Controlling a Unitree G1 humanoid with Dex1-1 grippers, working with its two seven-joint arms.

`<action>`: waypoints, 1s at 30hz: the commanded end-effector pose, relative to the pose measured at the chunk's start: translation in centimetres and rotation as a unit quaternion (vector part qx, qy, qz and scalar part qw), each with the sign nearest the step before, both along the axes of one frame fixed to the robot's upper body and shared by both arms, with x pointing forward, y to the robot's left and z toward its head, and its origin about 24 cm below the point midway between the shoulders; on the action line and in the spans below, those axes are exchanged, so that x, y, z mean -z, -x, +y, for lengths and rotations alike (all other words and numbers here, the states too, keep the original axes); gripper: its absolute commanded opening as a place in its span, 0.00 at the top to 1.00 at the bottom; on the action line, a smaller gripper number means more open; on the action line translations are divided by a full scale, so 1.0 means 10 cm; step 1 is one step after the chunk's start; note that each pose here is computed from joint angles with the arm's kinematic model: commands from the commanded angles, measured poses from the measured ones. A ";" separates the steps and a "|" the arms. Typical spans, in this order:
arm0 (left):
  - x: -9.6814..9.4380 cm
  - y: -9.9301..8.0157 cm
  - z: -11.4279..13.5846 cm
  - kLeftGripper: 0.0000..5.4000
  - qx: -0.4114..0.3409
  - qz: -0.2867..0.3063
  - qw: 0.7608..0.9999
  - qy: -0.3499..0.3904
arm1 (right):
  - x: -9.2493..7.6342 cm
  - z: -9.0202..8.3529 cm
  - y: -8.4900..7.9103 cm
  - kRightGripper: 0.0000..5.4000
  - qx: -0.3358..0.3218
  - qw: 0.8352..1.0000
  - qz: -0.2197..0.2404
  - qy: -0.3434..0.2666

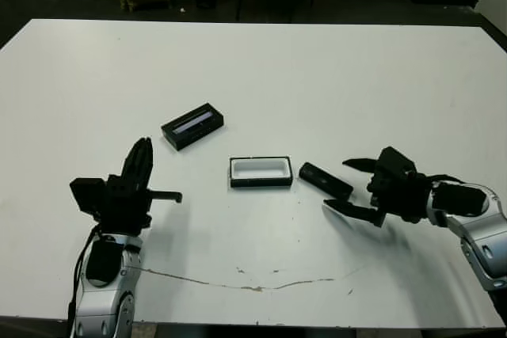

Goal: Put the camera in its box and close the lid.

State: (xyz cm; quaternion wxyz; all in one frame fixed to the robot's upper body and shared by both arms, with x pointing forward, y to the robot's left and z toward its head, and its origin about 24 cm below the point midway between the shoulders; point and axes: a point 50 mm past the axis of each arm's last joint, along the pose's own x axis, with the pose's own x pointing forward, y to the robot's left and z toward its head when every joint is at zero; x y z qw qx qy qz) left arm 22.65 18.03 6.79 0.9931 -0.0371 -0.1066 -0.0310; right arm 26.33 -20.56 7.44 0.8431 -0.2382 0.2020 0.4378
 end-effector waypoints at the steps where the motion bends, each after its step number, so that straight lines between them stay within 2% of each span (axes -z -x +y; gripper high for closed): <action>1: 0.06 0.02 0.03 1.00 -0.001 0.014 1.000 -0.003 | 0.06 -0.01 -0.01 0.37 -0.004 1.000 0.006 0.011; 8: 0.07 0.02 0.03 1.00 -0.006 0.019 1.000 -0.002 | 0.14 0.00 -0.01 0.61 0.012 0.999 0.026 0.023; 15: 0.07 0.02 0.03 1.00 -0.006 0.019 1.000 -0.005 | 0.31 -0.05 -0.01 0.87 0.000 0.999 0.036 0.017; 21: 0.06 0.02 0.04 1.00 -0.007 0.020 1.000 -0.003 | 0.39 -0.07 0.03 0.89 0.010 0.998 0.044 0.035; 25: 0.06 0.02 0.03 1.00 -0.007 0.021 1.000 -0.003 | 0.32 -0.04 0.05 0.89 0.015 0.996 0.060 0.057; 30: 0.06 0.02 0.03 1.00 -0.004 0.021 1.000 0.001 | 0.27 -0.02 0.05 0.89 0.008 0.996 0.044 0.076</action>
